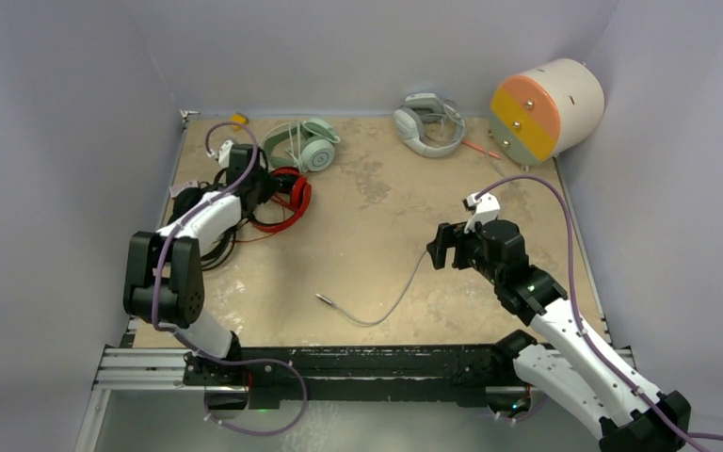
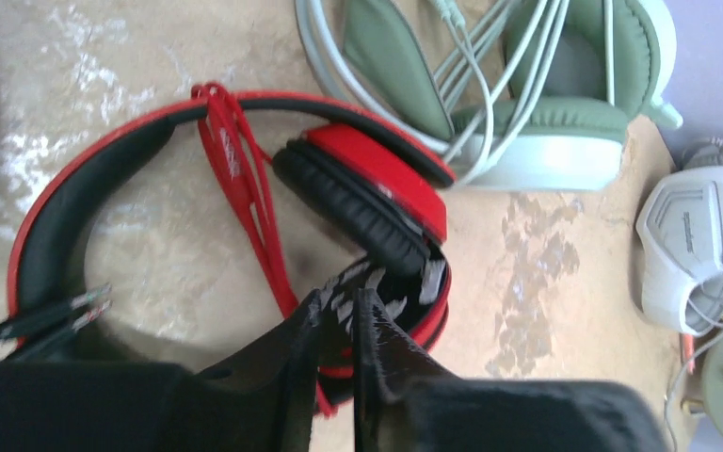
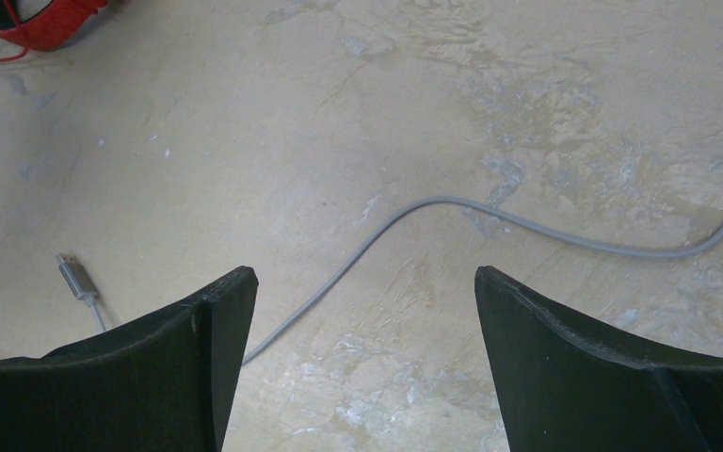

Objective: Wrap the headphones
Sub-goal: Reset both arms

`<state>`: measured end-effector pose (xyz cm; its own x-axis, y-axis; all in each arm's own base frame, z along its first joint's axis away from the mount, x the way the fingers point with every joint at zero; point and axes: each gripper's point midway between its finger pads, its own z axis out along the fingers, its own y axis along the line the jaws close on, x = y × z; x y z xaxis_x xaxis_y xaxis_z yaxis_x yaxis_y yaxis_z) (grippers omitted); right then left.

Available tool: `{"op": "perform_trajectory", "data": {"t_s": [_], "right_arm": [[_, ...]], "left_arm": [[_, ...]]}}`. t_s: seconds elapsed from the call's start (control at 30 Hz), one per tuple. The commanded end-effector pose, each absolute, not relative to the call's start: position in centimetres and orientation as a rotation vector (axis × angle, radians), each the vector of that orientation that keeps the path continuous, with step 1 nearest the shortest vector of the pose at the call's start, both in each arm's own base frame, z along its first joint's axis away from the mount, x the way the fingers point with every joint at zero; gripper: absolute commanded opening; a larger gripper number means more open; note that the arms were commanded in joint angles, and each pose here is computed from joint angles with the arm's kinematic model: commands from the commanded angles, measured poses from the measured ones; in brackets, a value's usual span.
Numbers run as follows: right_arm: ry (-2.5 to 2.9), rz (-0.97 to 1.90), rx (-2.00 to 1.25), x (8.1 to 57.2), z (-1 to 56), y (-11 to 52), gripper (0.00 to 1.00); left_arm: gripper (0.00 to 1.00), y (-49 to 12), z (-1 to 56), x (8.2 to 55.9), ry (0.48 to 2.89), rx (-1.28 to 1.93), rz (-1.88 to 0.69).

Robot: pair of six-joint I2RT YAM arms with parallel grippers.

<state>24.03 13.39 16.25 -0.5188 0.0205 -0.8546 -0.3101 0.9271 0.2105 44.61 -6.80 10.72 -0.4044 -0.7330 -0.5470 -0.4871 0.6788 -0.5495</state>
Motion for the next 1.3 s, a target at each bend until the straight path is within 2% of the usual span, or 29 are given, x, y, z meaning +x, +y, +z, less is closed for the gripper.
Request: {"op": "perform_trajectory", "data": {"t_s": [0.0, 0.07, 0.3, 0.43, 0.5, 0.53, 0.6, 0.77, 0.83, 0.93, 1.13, 1.17, 1.27], "right_arm": [[2.043, 0.438, -0.174, 24.3, 17.3, 13.5, 0.88], [2.043, 0.429, -0.168, 24.4, 17.4, 13.4, 0.88], [1.984, 0.299, -0.061, 26.1, 16.7, 11.3, 0.9], [1.854, 0.251, -0.036, 27.5, 16.9, 10.5, 0.92], [1.803, 0.203, -0.003, 28.2, 16.5, 9.6, 0.96], [1.798, 0.181, -0.004, 28.5, 16.0, 9.2, 0.97], [1.817, 0.145, 0.009, 29.1, 15.6, 8.3, 0.97], [1.83, 0.04, 0.145, 31.2, 13.9, 3.9, 0.98], [1.812, 0.005, 0.218, 31.8, 13.0, 2.0, 0.97], [1.727, -0.094, 0.145, 32.5, 12.6, 0.6, 0.96], [1.714, -0.205, 0.057, 34.1, 9.4, -0.7, 0.96], [1.652, -0.248, 0.057, 34.8, 10.3, -1.3, 0.95], [1.651, -0.225, 0.056, 35.4, 8.9, -1.2, 0.99]], "left_arm": [[0.21, -7.2, 12.5, 41.0, 2.157, -0.903, -0.414], [0.25, -7.4, 13.1, 39.4, 2.167, -0.887, -0.44], [0.31, -6.3, 16.7, 34.7, 2.066, -0.662, -0.418], [0.5, -5.0, 18.6, 32.8, 1.898, -0.487, -0.365], [0.68, -4.5, 18.6, 32.3, 1.783, -0.421, -0.35], [0.72, -4.7, 18.7, 32.0, 1.72, -0.358, -0.362], [0.76, -5.0, 18.6, 31.2, 1.622, -0.224, -0.345], [0.79, -1.9, 17.4, 31.1, 1.511, -0.304, -0.192], [0.85, -1.4, 16.8, 31.5, 1.523, -0.296, -0.146], [0.99, -0.3, 15.7, 32.7, 1.57, -0.326, -0.064], [1.0, -0.1, 15.0, 34.2, 1.595, -0.238, 0.015], [1.0, -0.1, 14.9, 34.2, 1.58, -0.197, 0.028], [0.98, 0.2, 13.7, 34.9, 1.6, -0.132, 0.065]]}}
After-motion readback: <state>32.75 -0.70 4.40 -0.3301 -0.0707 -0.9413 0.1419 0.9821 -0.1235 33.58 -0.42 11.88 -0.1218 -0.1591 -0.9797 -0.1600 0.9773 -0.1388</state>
